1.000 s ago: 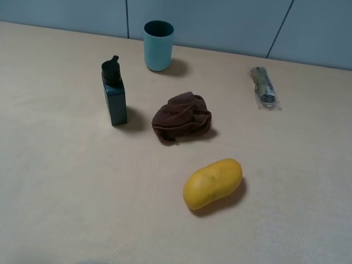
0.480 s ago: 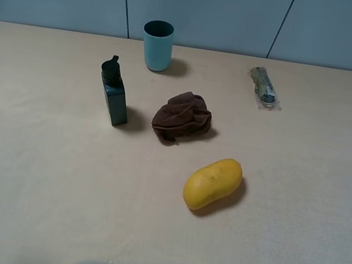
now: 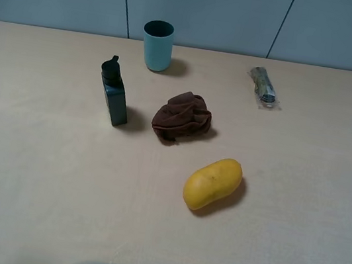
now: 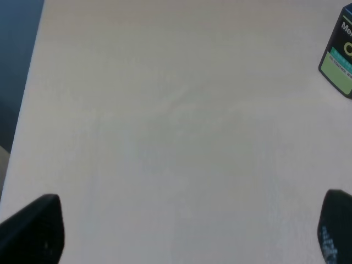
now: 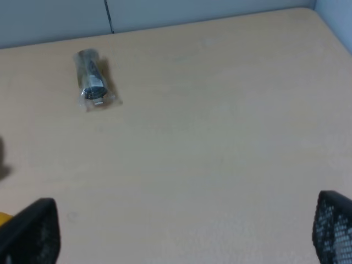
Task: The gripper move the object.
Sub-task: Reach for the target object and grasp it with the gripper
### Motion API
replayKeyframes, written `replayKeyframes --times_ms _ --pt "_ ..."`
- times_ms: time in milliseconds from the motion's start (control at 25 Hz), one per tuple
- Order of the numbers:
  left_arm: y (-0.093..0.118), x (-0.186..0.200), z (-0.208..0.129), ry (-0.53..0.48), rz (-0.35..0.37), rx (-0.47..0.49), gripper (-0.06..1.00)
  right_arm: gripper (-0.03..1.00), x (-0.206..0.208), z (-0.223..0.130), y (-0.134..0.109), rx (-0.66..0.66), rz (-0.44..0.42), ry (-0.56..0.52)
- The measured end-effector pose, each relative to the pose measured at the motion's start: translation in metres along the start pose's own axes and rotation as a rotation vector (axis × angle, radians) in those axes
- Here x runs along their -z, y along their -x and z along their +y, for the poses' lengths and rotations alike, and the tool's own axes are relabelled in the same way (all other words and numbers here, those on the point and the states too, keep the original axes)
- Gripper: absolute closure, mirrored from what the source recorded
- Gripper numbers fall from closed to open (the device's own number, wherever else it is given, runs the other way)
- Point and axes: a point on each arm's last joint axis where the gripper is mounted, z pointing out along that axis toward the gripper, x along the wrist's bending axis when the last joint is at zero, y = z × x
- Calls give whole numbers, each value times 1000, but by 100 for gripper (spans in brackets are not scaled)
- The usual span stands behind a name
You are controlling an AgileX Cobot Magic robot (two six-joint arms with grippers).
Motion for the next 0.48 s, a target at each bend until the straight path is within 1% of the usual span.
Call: replayKeyframes --times_ms 480 --pt "0 0 0 0 0 0 2 27 0 0 -1 11 8 -1"
